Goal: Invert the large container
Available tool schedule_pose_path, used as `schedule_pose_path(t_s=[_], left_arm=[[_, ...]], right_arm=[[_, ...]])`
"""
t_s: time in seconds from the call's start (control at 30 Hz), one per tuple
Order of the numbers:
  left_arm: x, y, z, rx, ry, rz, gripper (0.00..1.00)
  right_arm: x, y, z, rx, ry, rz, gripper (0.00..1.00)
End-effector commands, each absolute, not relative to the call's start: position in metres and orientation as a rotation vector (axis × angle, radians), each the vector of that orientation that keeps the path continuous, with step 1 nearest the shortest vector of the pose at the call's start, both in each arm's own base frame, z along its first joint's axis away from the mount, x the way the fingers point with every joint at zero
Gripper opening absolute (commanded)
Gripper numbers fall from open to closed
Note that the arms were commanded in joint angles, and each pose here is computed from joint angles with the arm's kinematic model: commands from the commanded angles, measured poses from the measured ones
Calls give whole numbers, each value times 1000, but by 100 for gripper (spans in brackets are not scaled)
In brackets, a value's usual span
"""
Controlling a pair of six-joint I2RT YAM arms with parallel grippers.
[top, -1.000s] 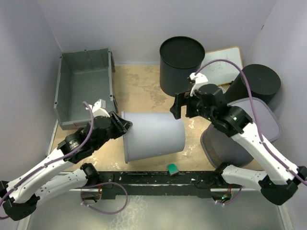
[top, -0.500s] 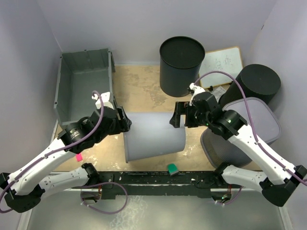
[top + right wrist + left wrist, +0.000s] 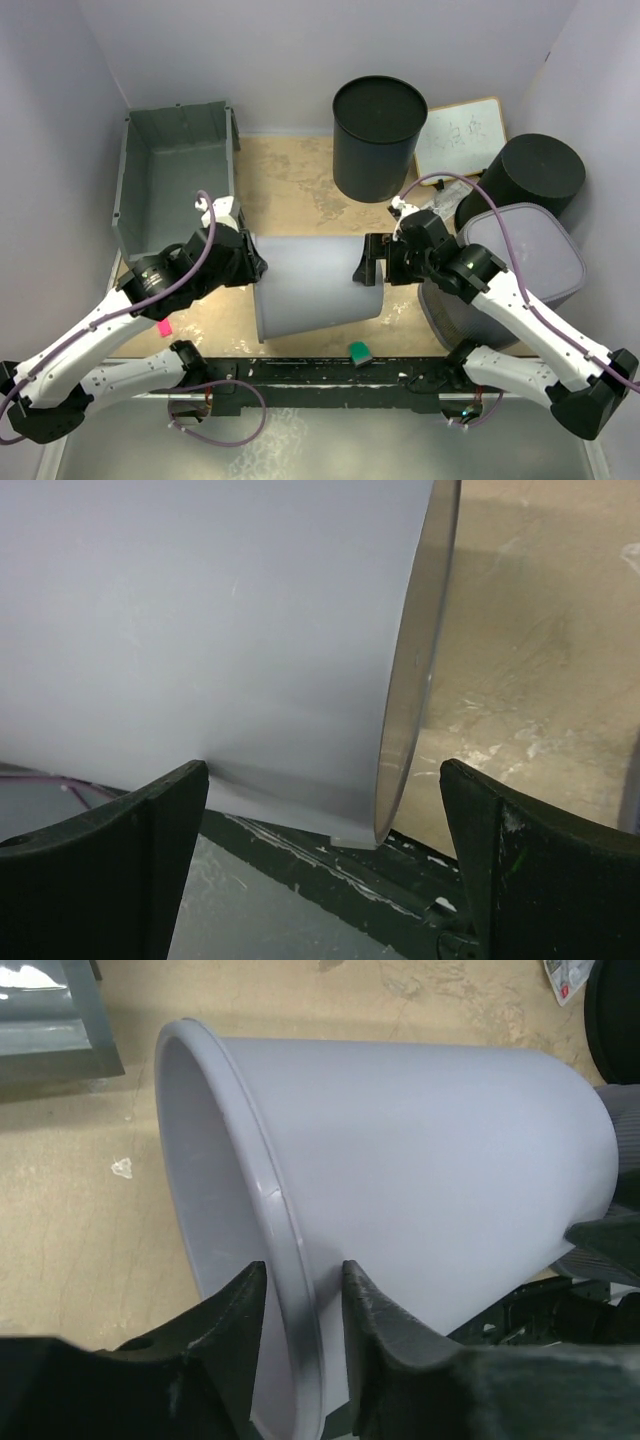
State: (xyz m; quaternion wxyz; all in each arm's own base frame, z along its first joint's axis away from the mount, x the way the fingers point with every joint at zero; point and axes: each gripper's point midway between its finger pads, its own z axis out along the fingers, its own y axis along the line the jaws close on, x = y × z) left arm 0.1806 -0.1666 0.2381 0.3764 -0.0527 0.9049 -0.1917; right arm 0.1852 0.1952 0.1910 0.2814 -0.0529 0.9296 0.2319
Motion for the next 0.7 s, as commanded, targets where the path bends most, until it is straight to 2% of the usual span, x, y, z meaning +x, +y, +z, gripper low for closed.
schedule_pose_path(t_s=[0.0, 0.1, 0.2, 0.43, 0.53, 0.67], left_arm=[[170, -160, 240, -119, 2347, -477, 21], [168, -160, 233, -123, 2357, -487, 0], [167, -162, 226, -123, 2369, -493, 0], [168, -165, 211, -119, 2389, -486, 0], [169, -171, 203, -127, 2393, -510, 0], [175, -191, 197, -140, 2377, -600, 0]], right_arm=[[180, 217, 207, -153, 2414, 829, 99], [178, 225, 217, -141, 2362, 920, 94], [172, 237, 236, -147, 2276, 1069, 87], [156, 249, 279, -174, 2129, 1290, 63], [151, 251, 309, -208, 2053, 1349, 60], [151, 254, 345, -287, 1969, 1362, 63]])
